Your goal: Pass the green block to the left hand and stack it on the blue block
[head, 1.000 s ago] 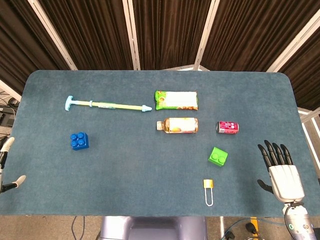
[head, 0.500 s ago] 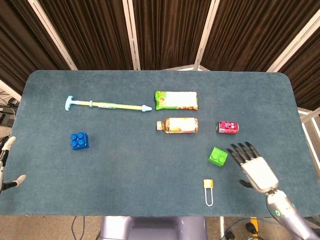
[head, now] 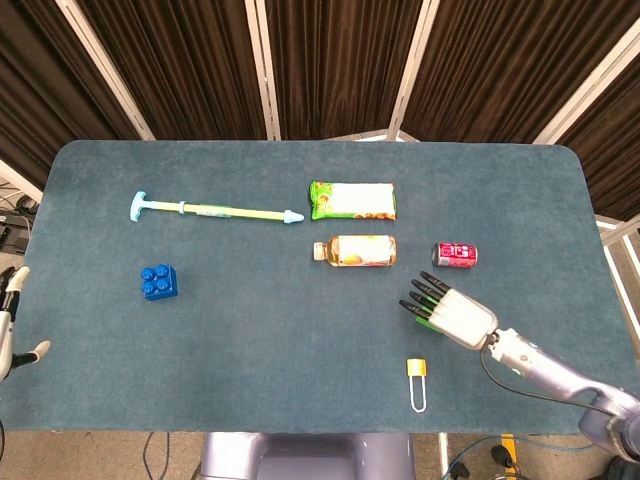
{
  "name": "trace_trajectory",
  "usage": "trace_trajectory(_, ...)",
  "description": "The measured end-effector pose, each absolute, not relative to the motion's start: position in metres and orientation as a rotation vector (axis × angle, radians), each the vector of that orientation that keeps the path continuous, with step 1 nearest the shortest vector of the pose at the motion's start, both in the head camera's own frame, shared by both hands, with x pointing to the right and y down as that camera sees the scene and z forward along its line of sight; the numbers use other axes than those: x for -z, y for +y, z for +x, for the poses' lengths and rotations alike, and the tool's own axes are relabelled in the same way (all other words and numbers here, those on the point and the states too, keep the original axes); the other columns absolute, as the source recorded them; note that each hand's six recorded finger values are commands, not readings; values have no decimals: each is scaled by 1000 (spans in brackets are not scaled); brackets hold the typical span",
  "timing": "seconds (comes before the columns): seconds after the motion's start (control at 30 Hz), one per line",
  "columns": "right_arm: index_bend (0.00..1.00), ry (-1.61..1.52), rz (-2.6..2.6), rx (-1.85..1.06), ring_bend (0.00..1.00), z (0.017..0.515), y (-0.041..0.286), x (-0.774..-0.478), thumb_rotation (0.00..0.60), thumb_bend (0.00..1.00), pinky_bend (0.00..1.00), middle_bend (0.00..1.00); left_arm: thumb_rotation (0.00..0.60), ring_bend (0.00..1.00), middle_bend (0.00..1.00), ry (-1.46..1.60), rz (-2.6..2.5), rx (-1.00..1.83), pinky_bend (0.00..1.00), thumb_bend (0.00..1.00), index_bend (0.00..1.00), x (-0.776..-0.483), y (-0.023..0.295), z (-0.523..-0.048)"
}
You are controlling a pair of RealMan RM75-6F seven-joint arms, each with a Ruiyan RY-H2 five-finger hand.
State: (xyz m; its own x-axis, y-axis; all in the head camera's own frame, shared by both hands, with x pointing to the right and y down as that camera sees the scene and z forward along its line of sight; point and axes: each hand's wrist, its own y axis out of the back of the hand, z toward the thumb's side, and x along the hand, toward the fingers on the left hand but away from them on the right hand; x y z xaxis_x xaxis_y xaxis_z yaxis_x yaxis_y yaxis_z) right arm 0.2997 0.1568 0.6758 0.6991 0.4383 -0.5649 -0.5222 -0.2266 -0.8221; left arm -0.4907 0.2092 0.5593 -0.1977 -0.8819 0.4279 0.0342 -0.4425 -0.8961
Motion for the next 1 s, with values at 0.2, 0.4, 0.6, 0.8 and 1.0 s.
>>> trace_trajectory(0.2, 80, 145, -1551, -870, 7, 290, 152, -692, 600, 29, 40, 178, 600, 0, 0, 1034, -1360, 1744, 0, 0, 0, -563, 207, -495)
trace_trajectory(0.4, 200, 168, -1543, -897, 220, 297, 150, -700, 600, 194, 317, 387, 600, 0, 0, 1028, -1358, 1761, 0, 0, 0, -566, 206, -499)
trace_trajectory(0.6, 421, 169, -1522, -877, 414, 298, 148, -703, 600, 444, 522, 572, 600, 0, 0, 1016, -1360, 1770, 0, 0, 0, -569, 205, -499)
trace_trajectory(0.8, 439, 133, -1517, -798, 431, 289, 146, -695, 600, 479, 539, 588, 600, 0, 0, 1011, -1367, 1769, 0, 0, 0, -570, 205, -497)
trace_trajectory(1.0, 445, 70, -1521, -670, 431, 256, 141, -673, 600, 491, 541, 587, 600, 0, 0, 1013, -1378, 1757, 0, 0, 0, -569, 204, -496)
